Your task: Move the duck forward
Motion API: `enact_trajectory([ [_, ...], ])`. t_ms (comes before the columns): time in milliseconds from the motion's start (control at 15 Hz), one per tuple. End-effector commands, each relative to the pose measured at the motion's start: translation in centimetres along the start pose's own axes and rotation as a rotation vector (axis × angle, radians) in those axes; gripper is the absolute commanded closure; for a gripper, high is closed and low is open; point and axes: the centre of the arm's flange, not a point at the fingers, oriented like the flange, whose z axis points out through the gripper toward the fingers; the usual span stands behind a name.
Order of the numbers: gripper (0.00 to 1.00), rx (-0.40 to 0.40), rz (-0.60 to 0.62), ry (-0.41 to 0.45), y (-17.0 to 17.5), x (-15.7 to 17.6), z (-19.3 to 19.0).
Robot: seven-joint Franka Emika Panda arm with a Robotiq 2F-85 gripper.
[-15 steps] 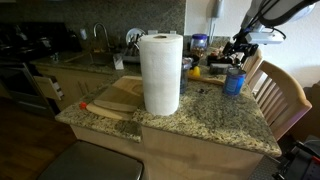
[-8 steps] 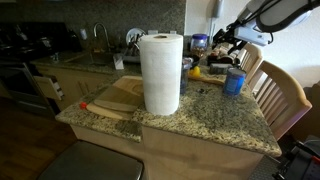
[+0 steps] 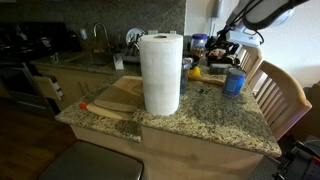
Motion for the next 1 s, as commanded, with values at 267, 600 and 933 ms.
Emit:
enact_trajectory([
  [267,0.00,-0.125,-0.044,-0.056,-4.3,1.1,6.8],
  [600,0.00,-0.121,-0.012,-0.035,-4.4,2.1,8.5],
  [933,0.00,-0.125,-0.022,-0.050,-4.2,1.7,7.9],
])
